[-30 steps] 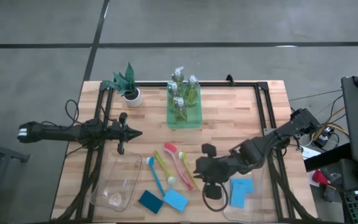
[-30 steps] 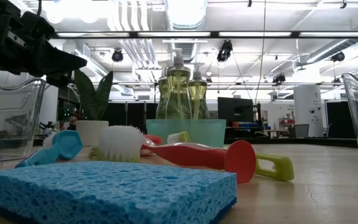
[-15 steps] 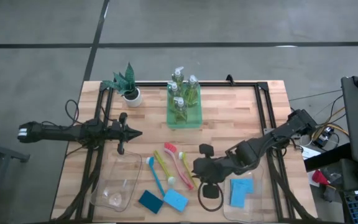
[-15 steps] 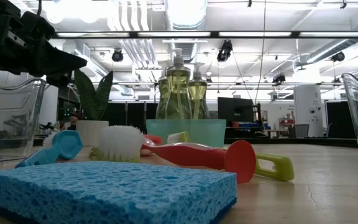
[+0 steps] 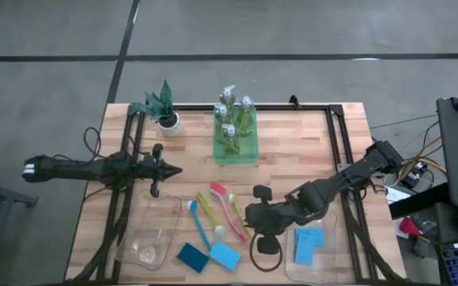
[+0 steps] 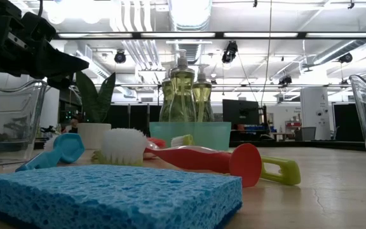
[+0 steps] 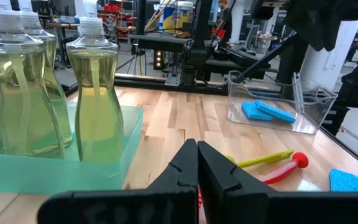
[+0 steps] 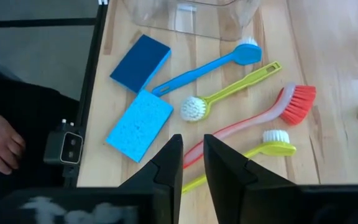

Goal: Pick & Place Kitchen Sink Supplies
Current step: Put the right blue sponge into the right transparent bin

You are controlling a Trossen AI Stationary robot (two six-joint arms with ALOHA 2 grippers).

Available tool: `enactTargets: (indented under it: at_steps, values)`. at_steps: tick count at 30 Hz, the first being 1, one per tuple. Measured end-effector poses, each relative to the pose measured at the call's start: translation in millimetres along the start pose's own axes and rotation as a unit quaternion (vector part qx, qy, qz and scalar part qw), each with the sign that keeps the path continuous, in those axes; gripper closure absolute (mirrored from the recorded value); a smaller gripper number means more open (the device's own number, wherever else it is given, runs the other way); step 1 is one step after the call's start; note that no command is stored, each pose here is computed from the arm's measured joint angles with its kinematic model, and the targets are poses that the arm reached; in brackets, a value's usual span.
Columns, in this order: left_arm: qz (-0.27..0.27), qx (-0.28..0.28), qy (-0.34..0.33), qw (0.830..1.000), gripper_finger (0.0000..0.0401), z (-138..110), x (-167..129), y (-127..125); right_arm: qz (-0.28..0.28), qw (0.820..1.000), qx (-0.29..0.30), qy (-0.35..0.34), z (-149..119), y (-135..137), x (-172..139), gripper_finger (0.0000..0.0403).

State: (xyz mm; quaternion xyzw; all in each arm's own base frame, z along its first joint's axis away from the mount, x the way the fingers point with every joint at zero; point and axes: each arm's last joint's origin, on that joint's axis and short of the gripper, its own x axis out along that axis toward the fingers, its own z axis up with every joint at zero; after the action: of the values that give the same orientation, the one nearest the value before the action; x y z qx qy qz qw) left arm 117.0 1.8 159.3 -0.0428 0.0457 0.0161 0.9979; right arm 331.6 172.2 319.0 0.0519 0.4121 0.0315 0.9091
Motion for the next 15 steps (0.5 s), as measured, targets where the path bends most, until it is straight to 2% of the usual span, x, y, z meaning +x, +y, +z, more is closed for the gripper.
enactTargets:
  at_steps: [12, 15]
  values:
    - [0.000, 0.000, 0.000, 1.000, 0.0401, -0.1, 0.0, 0.0, -0.007, 1.000, 0.006, -0.006, 2.9, -4.8, 1.1, 0.0327]
    - [0.000, 0.000, 0.000, 1.000, 0.0401, 0.0, 0.0, 0.0, 0.003, 0.999, 0.022, -0.026, 7.1, -3.5, 1.2, 0.0329]
